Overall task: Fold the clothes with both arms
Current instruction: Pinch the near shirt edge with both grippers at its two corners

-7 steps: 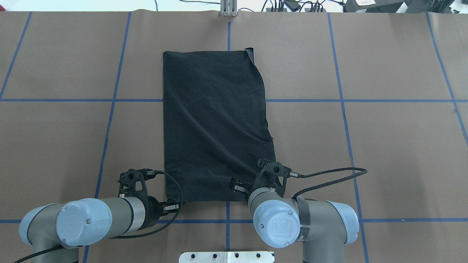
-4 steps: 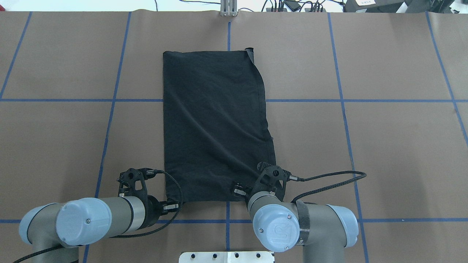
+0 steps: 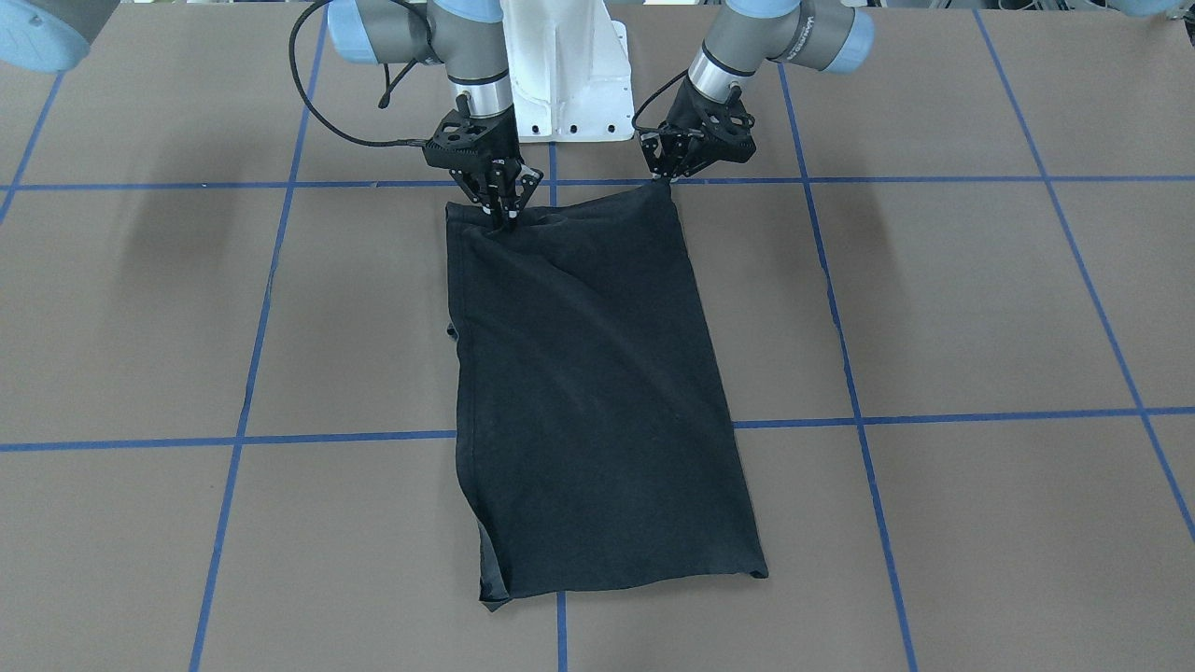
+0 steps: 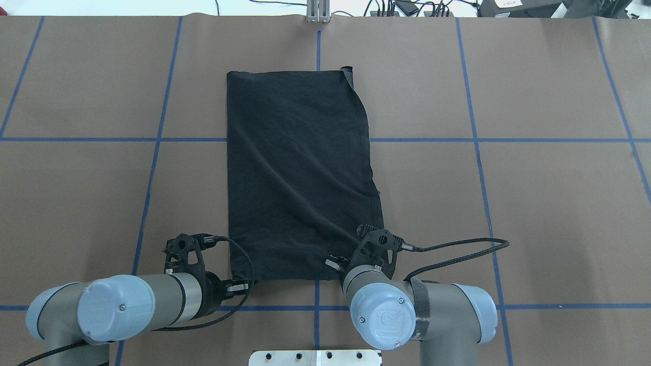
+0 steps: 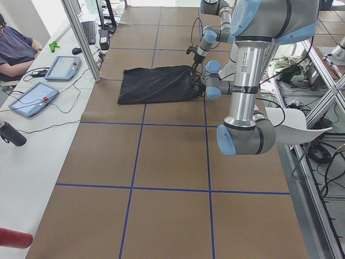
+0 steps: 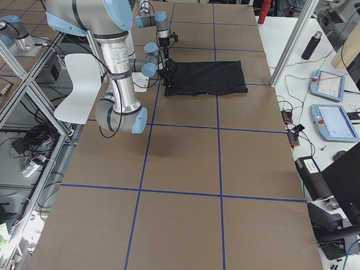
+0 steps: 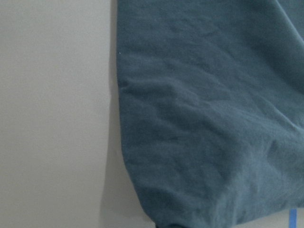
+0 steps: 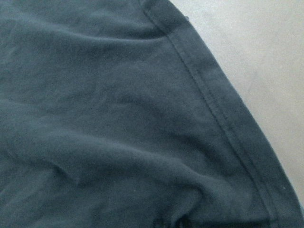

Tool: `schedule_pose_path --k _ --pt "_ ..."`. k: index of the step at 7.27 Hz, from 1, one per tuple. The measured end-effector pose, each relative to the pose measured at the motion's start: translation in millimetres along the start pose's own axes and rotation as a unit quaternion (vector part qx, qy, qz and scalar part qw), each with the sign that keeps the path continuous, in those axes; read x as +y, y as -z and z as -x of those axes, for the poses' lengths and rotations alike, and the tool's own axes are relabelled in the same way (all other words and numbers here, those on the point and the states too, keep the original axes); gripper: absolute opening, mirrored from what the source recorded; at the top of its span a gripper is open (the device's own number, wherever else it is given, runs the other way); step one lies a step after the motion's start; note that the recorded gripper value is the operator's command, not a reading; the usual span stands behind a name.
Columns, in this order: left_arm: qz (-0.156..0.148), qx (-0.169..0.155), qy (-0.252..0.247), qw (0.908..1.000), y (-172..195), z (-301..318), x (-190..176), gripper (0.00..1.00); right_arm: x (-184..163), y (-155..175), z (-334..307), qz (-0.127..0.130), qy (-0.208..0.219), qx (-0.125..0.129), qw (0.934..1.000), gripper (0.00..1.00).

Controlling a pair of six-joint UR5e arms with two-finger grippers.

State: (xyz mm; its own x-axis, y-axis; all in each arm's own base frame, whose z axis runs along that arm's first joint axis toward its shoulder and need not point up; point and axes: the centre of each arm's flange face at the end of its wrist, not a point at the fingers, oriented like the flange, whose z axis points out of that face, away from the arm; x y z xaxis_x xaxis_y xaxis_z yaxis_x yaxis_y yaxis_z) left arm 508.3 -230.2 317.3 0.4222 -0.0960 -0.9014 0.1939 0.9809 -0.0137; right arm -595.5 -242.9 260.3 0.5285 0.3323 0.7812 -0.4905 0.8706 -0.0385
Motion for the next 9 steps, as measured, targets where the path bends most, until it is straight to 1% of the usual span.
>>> schedule_pose_path --k 2,5,6,7,8,9 --pt "0.000 0.001 0.000 1.0000 1 -1 0 0.00 -9 2 3 -0.005 -0.005 -0.003 1.0000 0.00" --pt "0.000 0.002 0.000 1.0000 1 -1 0 0.00 -36 9 8 -0.016 -0.015 -0.011 0.9997 0.00" --pt "0.000 0.002 0.000 1.0000 1 -1 -1 0.00 -42 12 8 -0.017 -0.017 -0.013 0.9996 0.99" --pt "-0.001 0.002 0.000 1.0000 1 -1 -1 0.00 -44 12 6 -0.019 -0.016 -0.012 0.9996 1.00" --pt "-0.001 0.002 0.000 1.0000 1 -1 -1 0.00 -45 9 3 -0.021 -0.004 -0.008 0.9997 1.00" --pt "-0.001 0.002 0.000 1.0000 1 -1 -1 0.00 -46 7 0 -0.022 0.019 -0.005 0.9996 1.00"
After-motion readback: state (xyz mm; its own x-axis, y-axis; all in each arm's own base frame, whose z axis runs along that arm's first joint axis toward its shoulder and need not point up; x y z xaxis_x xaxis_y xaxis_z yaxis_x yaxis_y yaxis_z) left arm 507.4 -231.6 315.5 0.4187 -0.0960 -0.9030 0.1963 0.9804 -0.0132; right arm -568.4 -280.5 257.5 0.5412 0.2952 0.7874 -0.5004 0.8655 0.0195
